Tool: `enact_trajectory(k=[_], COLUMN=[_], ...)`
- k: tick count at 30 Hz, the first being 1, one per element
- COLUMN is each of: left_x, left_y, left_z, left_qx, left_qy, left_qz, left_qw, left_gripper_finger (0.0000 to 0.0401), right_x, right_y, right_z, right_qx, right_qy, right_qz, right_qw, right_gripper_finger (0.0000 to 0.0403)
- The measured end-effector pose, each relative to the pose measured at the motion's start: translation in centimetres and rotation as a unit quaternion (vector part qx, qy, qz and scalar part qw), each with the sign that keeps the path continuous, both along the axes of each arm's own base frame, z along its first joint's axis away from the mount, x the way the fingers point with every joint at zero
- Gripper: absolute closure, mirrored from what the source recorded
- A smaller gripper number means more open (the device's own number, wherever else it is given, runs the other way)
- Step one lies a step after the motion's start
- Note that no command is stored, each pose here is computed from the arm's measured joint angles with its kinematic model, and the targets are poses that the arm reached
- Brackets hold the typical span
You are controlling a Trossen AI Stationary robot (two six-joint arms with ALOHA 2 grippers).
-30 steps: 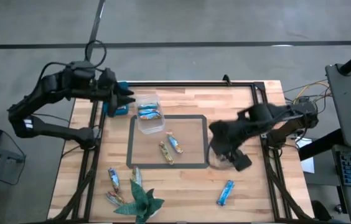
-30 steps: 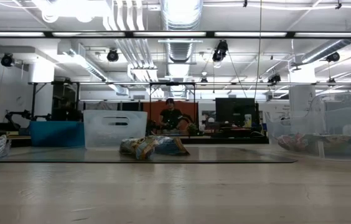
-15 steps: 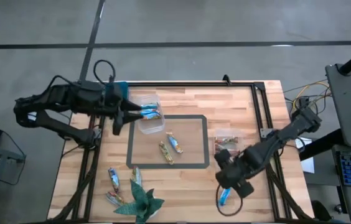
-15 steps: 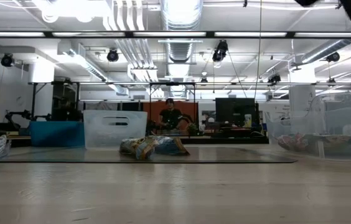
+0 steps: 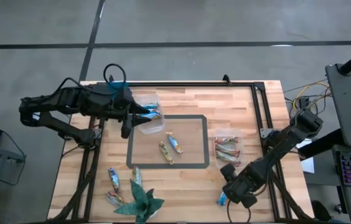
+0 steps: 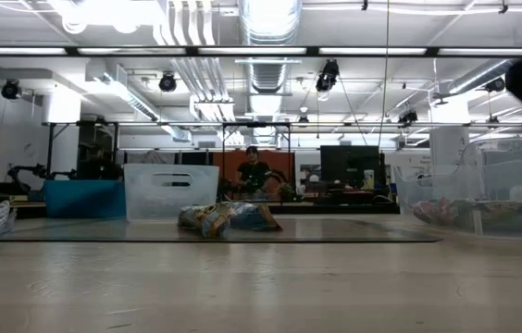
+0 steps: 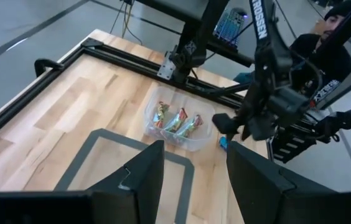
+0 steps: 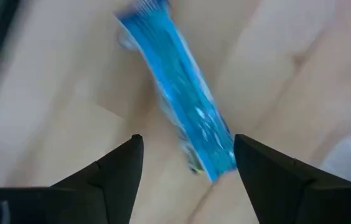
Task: Pick and place Granola Bars by type
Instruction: Put the blue granola bar into the blue bin
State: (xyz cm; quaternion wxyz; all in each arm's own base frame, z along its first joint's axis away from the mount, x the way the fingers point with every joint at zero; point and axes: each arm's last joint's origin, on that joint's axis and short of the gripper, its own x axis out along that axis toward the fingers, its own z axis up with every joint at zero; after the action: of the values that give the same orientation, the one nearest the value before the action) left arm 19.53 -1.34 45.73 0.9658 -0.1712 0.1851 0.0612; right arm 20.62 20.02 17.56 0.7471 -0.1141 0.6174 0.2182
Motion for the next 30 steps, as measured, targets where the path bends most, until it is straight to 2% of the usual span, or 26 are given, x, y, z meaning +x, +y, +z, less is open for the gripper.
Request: enact_trajectory(k=[7,16,24,30], left_x=[0.1,0.1,0.1,0.1], left_y=[0.0,0.0,0.0,0.0], left_z=[0.2,0.2,0.2,0.2], left_qx=[-0.002,-0.002,-0.002,0.001], left_qy=[-0.011,-0.013,-0.013,-0.012], left_qz=[0.000,0.000,0.000,-0.002], left_qw=[1.000,1.000,1.000,1.000], left_gripper_finger=[0.0245,0.0245,0.0245,0.0245], right_x=[-0.2,0.5,0.7,0.8], right_y=[-0.5,0.0,0.4,0.4], right_z=[-2.9,-3.1,-2.6,-2.4], right_qx=[-0.033,-0.034,-0.024,-0.023], right_qy=[0.017,0.009,0.005,0.004], right_qz=[-0.001,0.000,0.001,0.000], right_qw=[0.999,0.999,1.000,1.000], right_gripper_finger=[0.0163,0.0184,0.0236,0.0302])
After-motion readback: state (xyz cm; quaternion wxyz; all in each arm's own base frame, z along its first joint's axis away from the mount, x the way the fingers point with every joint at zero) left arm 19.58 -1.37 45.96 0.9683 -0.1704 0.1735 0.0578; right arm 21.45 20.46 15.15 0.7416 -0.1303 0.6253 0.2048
